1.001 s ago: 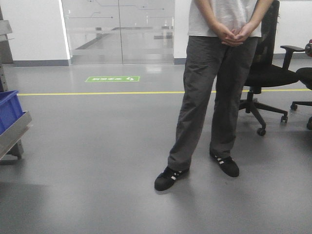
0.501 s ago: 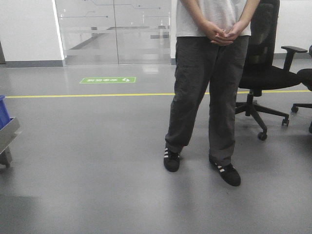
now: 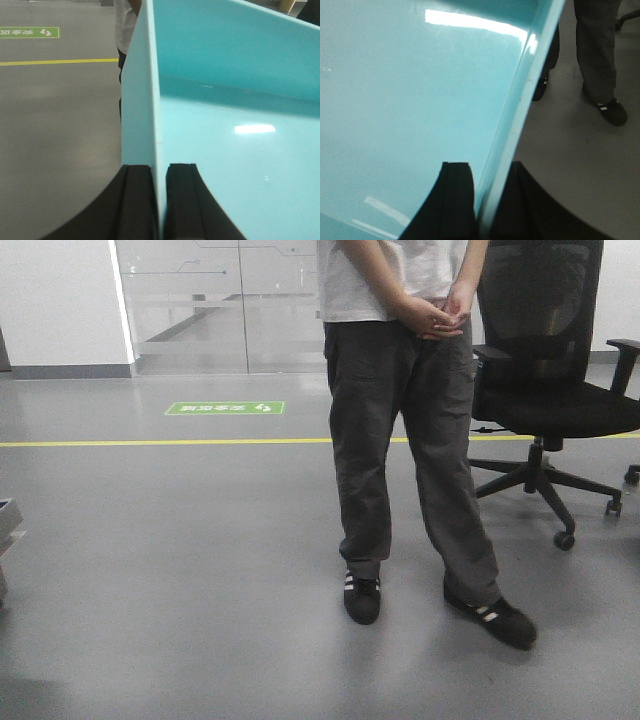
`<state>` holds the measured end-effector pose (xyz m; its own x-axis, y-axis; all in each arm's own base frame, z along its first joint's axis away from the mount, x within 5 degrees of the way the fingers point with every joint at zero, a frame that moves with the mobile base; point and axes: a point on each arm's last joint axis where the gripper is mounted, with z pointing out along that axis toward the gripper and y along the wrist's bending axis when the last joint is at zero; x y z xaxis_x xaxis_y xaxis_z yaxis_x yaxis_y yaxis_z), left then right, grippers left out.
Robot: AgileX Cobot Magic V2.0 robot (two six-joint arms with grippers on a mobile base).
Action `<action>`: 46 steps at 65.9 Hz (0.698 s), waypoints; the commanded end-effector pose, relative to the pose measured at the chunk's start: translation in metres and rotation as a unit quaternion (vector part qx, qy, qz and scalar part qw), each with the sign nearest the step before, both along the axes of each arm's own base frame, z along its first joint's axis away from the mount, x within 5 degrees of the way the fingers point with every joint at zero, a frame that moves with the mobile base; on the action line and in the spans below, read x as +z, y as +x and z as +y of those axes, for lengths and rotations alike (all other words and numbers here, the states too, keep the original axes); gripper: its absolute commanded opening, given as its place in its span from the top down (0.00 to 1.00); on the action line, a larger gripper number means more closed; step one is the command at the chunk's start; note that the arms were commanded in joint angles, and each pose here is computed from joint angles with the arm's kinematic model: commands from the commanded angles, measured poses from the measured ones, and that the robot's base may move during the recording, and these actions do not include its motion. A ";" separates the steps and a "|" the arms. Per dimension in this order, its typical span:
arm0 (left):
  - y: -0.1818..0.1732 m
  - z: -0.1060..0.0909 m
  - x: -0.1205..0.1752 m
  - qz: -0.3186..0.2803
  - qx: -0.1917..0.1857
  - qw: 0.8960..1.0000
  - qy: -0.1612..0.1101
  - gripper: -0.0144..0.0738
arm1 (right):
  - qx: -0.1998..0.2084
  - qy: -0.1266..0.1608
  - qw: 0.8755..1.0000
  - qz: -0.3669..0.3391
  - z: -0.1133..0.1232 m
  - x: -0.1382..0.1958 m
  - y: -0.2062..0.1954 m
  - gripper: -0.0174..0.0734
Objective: Fetch blue bin and place on conveyor start
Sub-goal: 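Carry the bin in both grippers while driving past the standing person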
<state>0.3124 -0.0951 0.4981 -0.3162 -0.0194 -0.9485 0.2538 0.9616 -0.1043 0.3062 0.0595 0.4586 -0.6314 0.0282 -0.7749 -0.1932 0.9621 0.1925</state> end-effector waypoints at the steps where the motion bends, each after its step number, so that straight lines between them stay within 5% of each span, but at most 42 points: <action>1: -0.004 0.001 0.014 -0.047 0.000 0.999 -0.010 0.96 | 0.004 -0.024 0.999 -0.022 -0.004 0.007 -0.004 0.97; 46: -0.004 0.001 0.014 -0.047 0.000 0.999 -0.009 0.96 | 0.004 -0.024 0.999 -0.021 -0.004 0.007 -0.003 0.97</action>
<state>0.3125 -0.0950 0.4981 -0.3157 -0.0180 -0.9487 0.2531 0.9620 -0.1025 0.3062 0.0595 0.4586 -0.6314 0.0282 -0.7749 -0.1932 0.9621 0.1925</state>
